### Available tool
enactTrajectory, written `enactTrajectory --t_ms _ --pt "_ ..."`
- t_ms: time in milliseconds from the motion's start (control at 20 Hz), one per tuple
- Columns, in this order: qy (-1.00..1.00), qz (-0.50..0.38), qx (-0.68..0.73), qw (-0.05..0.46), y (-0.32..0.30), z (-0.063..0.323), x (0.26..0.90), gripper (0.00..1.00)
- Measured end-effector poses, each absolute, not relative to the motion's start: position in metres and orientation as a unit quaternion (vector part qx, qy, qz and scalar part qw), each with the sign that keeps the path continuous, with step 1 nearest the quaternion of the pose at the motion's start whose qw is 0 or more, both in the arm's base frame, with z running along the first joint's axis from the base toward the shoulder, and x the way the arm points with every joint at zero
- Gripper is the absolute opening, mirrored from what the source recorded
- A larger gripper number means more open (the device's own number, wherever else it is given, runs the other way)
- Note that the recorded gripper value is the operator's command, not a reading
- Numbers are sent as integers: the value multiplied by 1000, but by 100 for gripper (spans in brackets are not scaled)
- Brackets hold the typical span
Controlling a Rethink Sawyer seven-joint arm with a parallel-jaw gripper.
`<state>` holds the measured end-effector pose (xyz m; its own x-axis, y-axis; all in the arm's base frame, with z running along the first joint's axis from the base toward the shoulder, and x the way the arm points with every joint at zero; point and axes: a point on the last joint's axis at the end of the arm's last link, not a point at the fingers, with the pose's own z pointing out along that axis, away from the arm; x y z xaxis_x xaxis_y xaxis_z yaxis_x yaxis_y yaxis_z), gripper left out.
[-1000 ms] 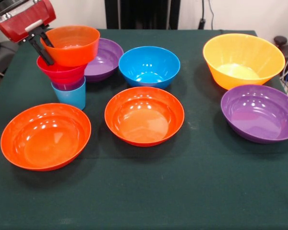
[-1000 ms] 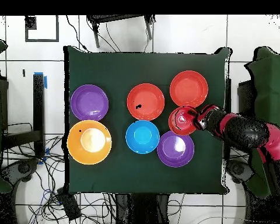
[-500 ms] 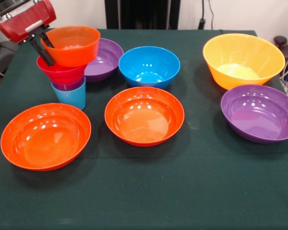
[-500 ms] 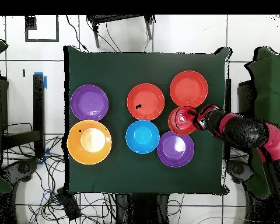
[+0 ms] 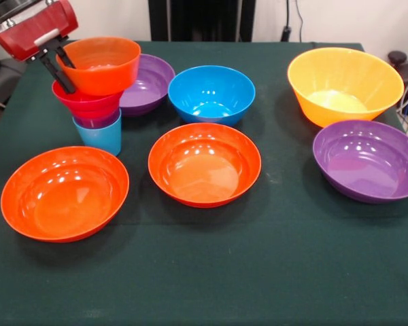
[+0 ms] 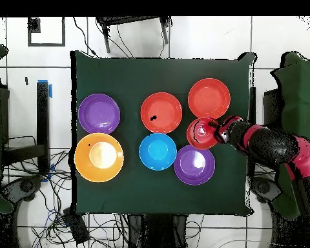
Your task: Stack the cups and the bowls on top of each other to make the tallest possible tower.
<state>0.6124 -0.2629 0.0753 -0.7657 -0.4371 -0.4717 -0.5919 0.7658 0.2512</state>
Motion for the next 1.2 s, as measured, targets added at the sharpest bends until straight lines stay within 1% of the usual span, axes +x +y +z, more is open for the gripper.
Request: enactTrajectory --t_ms 1200 --pt "922 194 -270 199 -276 75 608 0"
